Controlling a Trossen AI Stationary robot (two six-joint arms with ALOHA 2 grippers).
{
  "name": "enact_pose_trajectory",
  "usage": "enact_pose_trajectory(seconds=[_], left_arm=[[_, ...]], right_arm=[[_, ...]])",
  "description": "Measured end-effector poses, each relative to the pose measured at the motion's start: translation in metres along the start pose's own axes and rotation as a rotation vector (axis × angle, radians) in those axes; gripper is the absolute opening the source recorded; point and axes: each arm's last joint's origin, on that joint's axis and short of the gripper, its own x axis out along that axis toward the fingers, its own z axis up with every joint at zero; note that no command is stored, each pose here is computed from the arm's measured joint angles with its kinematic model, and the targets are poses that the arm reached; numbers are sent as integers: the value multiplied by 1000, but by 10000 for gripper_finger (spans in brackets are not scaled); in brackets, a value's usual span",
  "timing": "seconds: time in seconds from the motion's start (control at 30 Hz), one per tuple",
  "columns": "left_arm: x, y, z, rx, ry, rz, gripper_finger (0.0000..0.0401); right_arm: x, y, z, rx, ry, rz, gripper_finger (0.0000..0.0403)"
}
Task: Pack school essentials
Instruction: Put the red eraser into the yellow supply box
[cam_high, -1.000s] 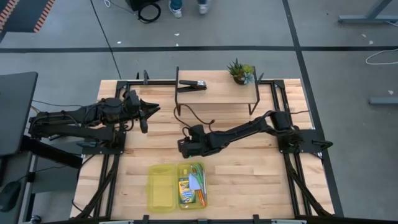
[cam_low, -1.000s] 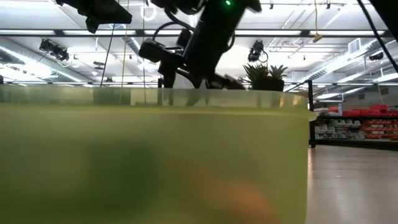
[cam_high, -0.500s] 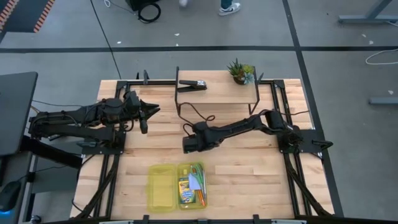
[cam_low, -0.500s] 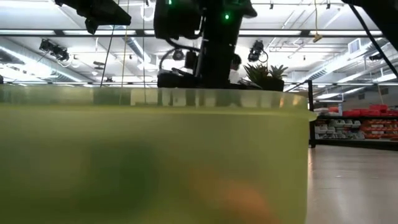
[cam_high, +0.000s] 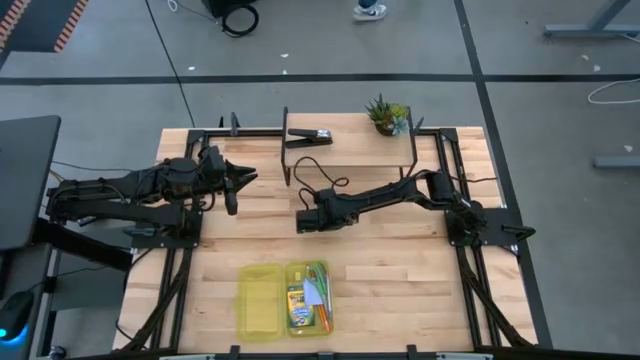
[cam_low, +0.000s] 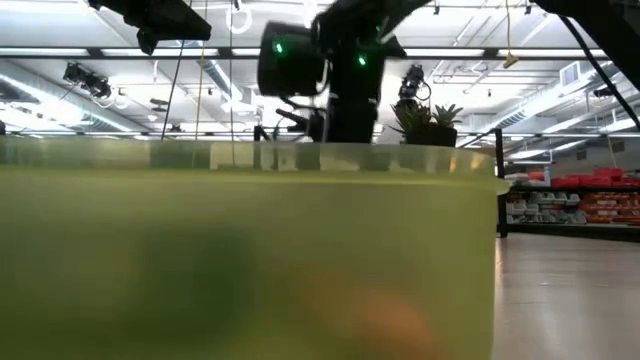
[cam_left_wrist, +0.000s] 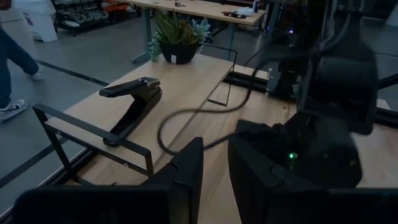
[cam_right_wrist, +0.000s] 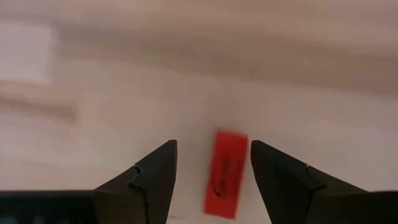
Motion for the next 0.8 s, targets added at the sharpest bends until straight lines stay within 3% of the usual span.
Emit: enact_pose_trajectory(seconds=[0.2, 0.47, 0.8], left_arm=[[0, 0, 0, 0, 0, 0, 83], [0, 0, 0, 1, 0, 0, 84], [0, 0, 0, 1, 0, 0, 85]], right_arm=[[12, -10, -24, 49, 46, 5, 212], [10, -10, -32, 6, 22, 8, 203], [10, -11, -32, -23, 28, 3, 111]])
